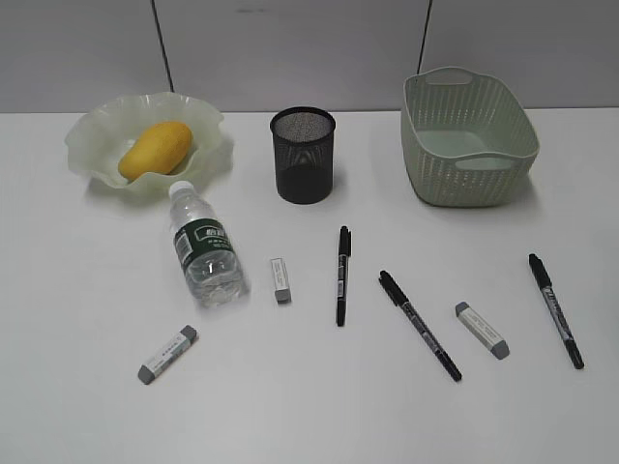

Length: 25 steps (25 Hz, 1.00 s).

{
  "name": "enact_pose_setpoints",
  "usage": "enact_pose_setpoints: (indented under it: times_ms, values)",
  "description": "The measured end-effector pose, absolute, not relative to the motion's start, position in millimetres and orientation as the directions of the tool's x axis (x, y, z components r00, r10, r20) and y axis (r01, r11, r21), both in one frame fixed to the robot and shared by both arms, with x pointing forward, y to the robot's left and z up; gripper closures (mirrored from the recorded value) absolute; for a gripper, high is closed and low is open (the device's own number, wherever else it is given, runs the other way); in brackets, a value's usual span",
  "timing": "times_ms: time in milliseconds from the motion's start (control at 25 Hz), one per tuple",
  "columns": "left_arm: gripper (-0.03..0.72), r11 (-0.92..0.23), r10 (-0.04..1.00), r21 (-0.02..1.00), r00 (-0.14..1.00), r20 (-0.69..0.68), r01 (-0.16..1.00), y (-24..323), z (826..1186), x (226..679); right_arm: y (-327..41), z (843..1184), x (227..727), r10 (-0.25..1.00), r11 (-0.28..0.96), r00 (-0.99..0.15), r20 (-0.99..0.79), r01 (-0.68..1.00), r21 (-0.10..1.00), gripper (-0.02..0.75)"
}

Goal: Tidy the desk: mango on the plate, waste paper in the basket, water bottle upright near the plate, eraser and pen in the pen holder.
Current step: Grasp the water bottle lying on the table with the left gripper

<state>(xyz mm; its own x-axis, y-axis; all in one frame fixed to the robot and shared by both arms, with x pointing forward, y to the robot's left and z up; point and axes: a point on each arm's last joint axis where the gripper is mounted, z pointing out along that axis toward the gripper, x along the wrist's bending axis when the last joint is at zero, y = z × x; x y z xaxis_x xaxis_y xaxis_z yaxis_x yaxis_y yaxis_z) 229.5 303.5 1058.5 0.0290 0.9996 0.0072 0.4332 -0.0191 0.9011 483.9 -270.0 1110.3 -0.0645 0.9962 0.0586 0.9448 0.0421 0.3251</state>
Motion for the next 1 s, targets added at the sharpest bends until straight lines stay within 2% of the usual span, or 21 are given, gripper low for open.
enact_pose_setpoints:
  times_ms: [280, 600, 800, 1000]
  values:
    - [0.449, -0.019, 1.0, 0.901, 0.029, 0.007, 0.433, 303, 1058, 230, -280, 1115, 386, 0.995, 0.035, -0.072, 0.066, 0.893, 0.448, 0.281]
    - [0.449, -0.019, 1.0, 0.901, 0.03, 0.006, 0.433, 303, 1058, 230, -289, 1122, 289, 0.993, 0.015, -0.094, 0.072, 0.701, 0.713, 0.281]
    - [0.449, -0.018, 1.0, 0.901, 0.031, 0.005, 0.433, 303, 1058, 230, -293, 1113, 249, 0.992, 0.01, -0.114, 0.062, 0.539, 0.842, 0.281]
    - [0.449, -0.018, 1.0, 0.901, 0.031, 0.005, 0.433, 303, 1058, 230, -295, 1094, 231, 0.989, 0.058, -0.144, 0.011, 0.464, 0.884, 0.281]
